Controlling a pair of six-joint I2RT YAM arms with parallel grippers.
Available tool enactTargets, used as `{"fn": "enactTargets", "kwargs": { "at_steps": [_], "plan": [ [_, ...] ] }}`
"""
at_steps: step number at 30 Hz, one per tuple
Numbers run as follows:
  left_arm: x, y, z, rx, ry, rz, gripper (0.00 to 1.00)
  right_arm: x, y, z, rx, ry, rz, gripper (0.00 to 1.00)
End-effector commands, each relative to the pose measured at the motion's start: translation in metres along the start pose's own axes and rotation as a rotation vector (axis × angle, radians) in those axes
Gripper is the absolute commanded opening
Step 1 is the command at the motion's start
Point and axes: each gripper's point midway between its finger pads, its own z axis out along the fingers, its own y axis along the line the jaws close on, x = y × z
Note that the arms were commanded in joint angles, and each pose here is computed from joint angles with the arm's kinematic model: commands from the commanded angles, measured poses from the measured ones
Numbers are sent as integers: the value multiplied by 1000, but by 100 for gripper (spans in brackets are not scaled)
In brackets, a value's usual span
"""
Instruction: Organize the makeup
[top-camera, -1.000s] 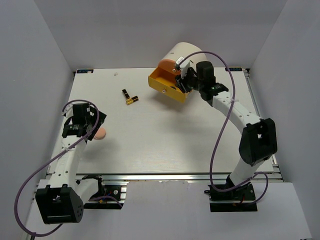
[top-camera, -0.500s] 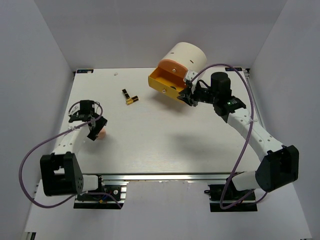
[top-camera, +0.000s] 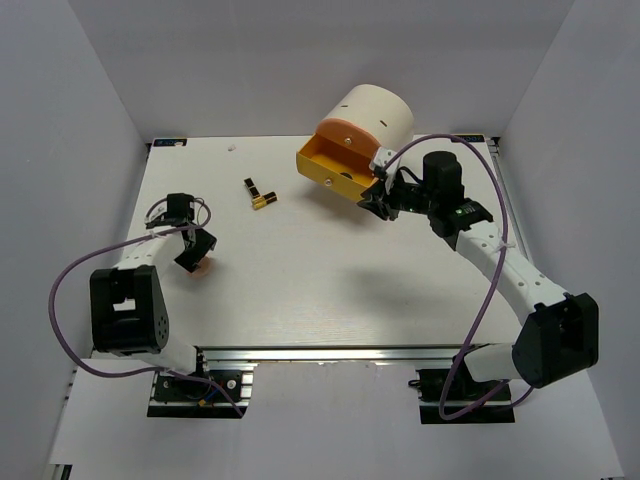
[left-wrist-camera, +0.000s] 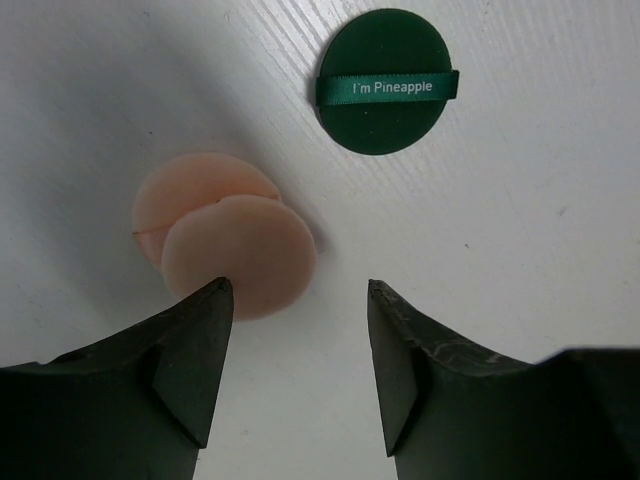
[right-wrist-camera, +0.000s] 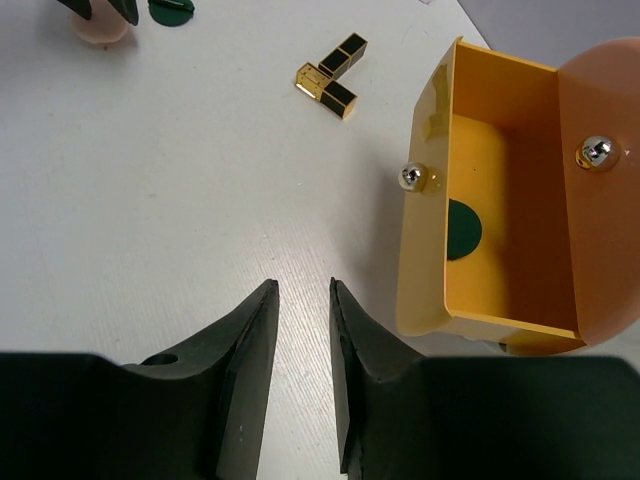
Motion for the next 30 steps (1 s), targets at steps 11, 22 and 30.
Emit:
{"fn": "enactTargets", "kwargs": {
  "at_steps": [11,22,30],
  "plan": [
    [9,13,19,-35,22,38,39,-20,-12,-13,52,-55,-26,33],
    [10,16,19,-26,26,48,18,-20,-12,-16,53,-60,-22,33],
    [-10,-24,-16,159,-11,18,0,-25,-12,-20,57,-72,-29,33]
  ]
}}
